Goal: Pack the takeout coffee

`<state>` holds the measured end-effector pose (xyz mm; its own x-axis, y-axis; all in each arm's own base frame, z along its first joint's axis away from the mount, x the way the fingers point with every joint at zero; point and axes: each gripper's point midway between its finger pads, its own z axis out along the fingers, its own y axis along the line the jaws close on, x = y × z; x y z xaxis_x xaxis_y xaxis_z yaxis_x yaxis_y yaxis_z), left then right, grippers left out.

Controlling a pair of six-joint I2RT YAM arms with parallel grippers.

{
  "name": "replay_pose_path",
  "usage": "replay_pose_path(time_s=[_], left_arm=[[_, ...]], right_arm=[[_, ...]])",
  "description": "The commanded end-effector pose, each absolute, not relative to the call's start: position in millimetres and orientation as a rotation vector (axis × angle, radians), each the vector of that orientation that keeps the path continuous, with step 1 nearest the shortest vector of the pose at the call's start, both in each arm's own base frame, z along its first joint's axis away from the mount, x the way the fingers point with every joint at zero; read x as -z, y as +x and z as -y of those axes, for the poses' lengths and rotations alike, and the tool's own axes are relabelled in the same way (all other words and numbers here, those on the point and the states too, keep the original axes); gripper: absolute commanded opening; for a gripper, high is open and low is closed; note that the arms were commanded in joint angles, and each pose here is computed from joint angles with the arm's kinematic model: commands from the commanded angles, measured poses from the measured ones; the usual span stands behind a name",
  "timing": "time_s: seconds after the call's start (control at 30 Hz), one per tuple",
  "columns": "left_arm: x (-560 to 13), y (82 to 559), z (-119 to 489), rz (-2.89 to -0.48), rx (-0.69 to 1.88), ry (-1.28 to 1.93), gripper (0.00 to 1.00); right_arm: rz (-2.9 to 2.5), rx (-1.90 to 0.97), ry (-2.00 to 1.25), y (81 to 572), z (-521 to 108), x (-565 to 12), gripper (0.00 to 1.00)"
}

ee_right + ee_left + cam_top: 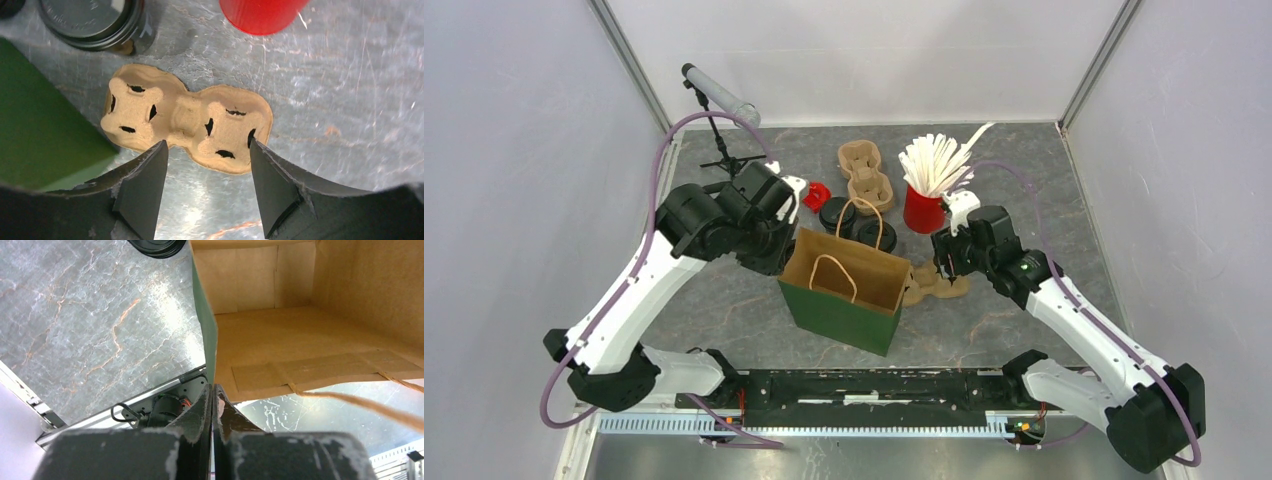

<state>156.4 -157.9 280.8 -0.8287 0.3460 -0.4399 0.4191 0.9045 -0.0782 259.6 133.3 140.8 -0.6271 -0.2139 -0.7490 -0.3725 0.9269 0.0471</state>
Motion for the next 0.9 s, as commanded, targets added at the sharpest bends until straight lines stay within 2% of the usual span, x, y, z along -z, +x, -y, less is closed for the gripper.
replay_pose_path(time_s=[0.0, 0.17, 0.23, 0.43, 0.6, 0.63, 0.7, 0.77, 0.83, 0.87], left_arm=[[-285, 142, 139, -2.688, 0.237, 0.462, 0.02], [-286, 138, 141, -2.692, 0.282, 0.454, 0.07], [-284, 137, 141, -2.699, 0.281, 0.462, 0.07], [-285, 136, 128, -2.665, 0.240, 0.436, 0.03], [-295, 134, 131, -2.633, 0.305, 0.412, 0.03], [-299, 134, 133, -2.622, 0.322, 0.405, 0.05], [-309, 137, 138, -2.594, 0.360, 0.380, 0.17], [-323, 141, 143, -2.552, 0.407, 0.362, 0.33], [-337, 145, 146, -2.510, 0.431, 0.348, 0.53], [-342, 146, 147, -2.494, 0.438, 0.346, 0.59]], right_arm=[[-2.022, -0.278, -0.930, 259, -154, -151, 0.70], [-1.746, -0.286, -1.317, 246, -169, -150, 0.74], [-1.621, -0.391, -1.435, 231, -185, -147, 0.75], [-1.401, -0.435, -1.648, 221, -200, -135, 0.88], [-1.473, -0.398, -1.814, 232, -193, -117, 0.89], [-1.485, -0.374, -1.837, 233, -189, -113, 0.89], [-1.464, -0.307, -1.888, 235, -180, -106, 0.90], [-1.440, -0.242, -1.916, 239, -174, -99, 0.91], [-1.423, -0.231, -1.955, 241, -173, -94, 0.92], [-1.422, -0.239, -1.978, 241, -174, -91, 0.93]])
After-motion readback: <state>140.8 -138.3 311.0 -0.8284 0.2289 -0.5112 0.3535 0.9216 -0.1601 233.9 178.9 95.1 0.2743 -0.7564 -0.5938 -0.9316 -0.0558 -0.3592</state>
